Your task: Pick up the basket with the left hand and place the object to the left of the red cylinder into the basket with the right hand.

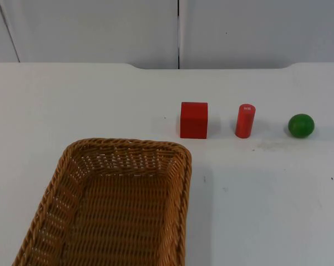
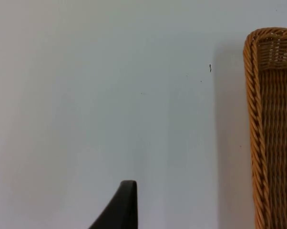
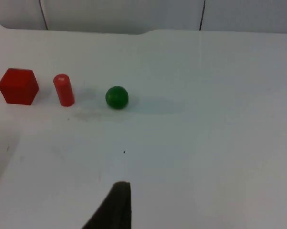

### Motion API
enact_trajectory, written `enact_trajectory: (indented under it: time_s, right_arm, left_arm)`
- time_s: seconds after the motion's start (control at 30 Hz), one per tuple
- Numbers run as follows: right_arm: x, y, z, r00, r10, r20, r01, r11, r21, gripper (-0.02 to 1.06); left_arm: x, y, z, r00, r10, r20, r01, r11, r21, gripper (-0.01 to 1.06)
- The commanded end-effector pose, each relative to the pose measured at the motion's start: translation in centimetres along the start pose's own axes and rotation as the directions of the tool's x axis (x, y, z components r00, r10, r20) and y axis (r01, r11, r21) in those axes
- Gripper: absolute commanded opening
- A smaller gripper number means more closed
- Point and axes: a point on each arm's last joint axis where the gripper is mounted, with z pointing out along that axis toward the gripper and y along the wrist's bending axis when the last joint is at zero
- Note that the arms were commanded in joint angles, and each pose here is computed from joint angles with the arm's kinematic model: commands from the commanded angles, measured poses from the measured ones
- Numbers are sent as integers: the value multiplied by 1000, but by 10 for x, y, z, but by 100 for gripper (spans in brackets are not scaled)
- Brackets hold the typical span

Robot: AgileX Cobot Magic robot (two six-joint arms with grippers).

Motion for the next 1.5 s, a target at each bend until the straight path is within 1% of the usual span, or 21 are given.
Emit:
enact_trajectory:
  time_s: [0.0,0.03,0.1,0.13,0.17,0.27,0.3,0.33,0.4,0.5,0.53,0.63,0.7,0.8,0.97,1.1,1.13,1.27,1.37,1.47]
  right_arm:
    - [-23,-1,4,999,-22,23,21,1000,9,105]
    - [-34,-2,6,999,-26,34,26,1000,10,105]
    - [-56,-3,16,999,-27,22,27,1000,8,105]
    - [-56,-3,16,999,-27,22,27,1000,8,105]
    - [-66,-3,19,999,-27,19,27,1000,8,105]
    - [-91,-4,40,999,-30,-34,31,1000,4,105]
    - [-97,-4,47,998,-35,-49,35,999,3,105]
    - [-97,-4,47,998,-35,-49,35,999,3,105]
    - [-104,-4,67,994,-44,-95,44,999,-2,105]
    - [-105,-4,93,983,-45,-180,43,999,-13,105]
    - [-105,-4,93,983,-45,-180,43,999,-13,105]
    - [-103,-3,111,969,-44,-244,40,999,-21,105]
    - [-103,-3,116,965,-44,-259,39,999,-23,105]
    - [-104,-3,116,968,-44,-248,40,999,-22,105]
    - [-105,-3,115,972,-44,-233,40,999,-21,105]
    - [-105,-3,115,972,-40,-232,35,999,-24,105]
    - [-105,-3,115,972,-40,-232,35,999,-24,105]
    - [-105,0,114,974,-14,-224,4,999,-45,105]
    - [-105,0,114,974,-16,-224,6,999,-44,105]
    - [-105,0,114,974,-13,-226,2,999,-47,105]
  left_arm:
    - [-2,-1,-1,1000,-15,5,15,1000,11,105]
    - [-2,-1,-1,1000,-15,7,15,1000,11,105]
    - [-2,-1,-1,1000,-15,7,15,1000,11,105]
    - [-2,-1,-1,1000,-15,7,15,1000,11,105]
    - [-2,-1,-1,1000,-15,7,15,1000,11,105]
    - [-2,-1,-1,1000,-15,9,15,1000,11,105]
    - [-2,-1,-1,1000,-15,11,15,1000,11,105]
    - [-2,-1,-1,1000,-15,11,15,1000,11,105]
    - [-2,-1,-1,1000,-15,11,15,1000,11,105]
    - [-2,-1,-1,1000,-15,11,15,1000,11,105]
    - [-2,-1,-1,1000,-15,11,15,1000,11,105]
    - [-2,-1,-1,1000,-15,11,15,1000,11,105]
    - [-2,-1,-1,1000,-16,9,16,1000,12,105]
    - [-2,-1,0,1000,-16,3,16,1000,12,105]
    - [-6,-2,8,999,-14,-43,15,1000,20,105]
    - [-13,-2,21,994,-20,-106,23,999,30,105]
    - [-13,-2,21,994,-20,-106,23,999,30,105]
    - [-18,-2,36,985,-14,-171,22,999,40,105]
    - [-22,-4,42,984,-12,-175,24,998,64,105]
    - [-28,-4,50,987,-20,-158,30,997,65,105]
